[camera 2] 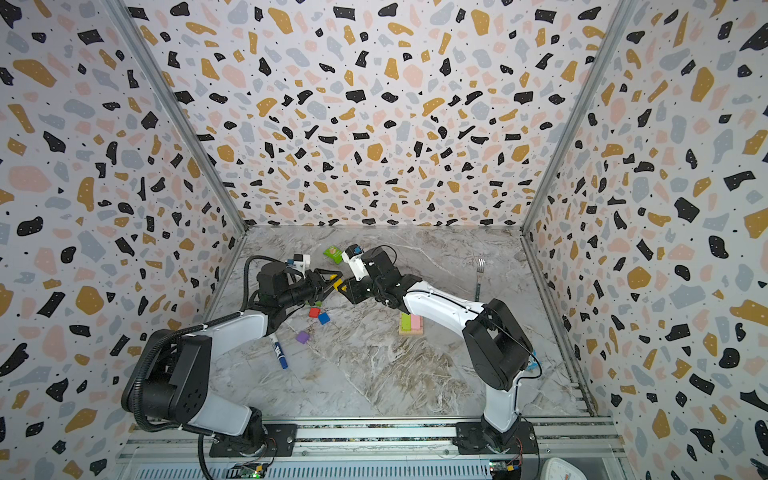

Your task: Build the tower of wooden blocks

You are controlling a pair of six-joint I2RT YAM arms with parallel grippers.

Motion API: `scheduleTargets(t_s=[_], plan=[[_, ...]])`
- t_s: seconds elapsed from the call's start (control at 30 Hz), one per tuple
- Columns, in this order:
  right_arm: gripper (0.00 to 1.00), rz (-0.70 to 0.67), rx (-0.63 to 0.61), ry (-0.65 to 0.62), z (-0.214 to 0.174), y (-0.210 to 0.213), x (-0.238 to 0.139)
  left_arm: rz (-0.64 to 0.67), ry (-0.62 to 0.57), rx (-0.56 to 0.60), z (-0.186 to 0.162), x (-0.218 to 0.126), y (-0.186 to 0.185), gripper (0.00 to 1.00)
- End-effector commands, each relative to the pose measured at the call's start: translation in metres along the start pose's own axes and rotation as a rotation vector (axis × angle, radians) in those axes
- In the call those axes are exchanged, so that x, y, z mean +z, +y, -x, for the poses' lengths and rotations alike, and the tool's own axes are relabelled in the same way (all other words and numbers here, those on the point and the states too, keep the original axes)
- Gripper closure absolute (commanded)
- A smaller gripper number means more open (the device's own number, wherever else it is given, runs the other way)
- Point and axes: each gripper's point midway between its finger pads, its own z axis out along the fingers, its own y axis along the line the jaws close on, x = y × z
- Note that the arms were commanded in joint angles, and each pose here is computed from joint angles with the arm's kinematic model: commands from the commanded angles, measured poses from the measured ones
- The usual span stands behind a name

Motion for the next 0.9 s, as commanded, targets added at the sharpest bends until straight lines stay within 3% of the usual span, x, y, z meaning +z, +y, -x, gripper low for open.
scheduleTargets(t_s=[0.0, 0.53, 0.87], plan=[[0.82, 0.016, -0.041, -0.042, 0.0179, 0.0118, -0.0083, -0.035, 0.01, 0.032, -0.0025, -0.0008, -0.0092, 0.6], [0.79, 0.002, -0.043, -0.02, 0.011, 0.0086, -0.0027, -0.033, 0.011, 0.043, -0.0024, -0.0019, -0.0116, 0.72], [0.67, 0.033, -0.035, -0.021, 0.0179, 0.0147, -0.0064, -0.006, 0.025, 0.083, -0.0018, -0.0013, -0.0114, 0.82]])
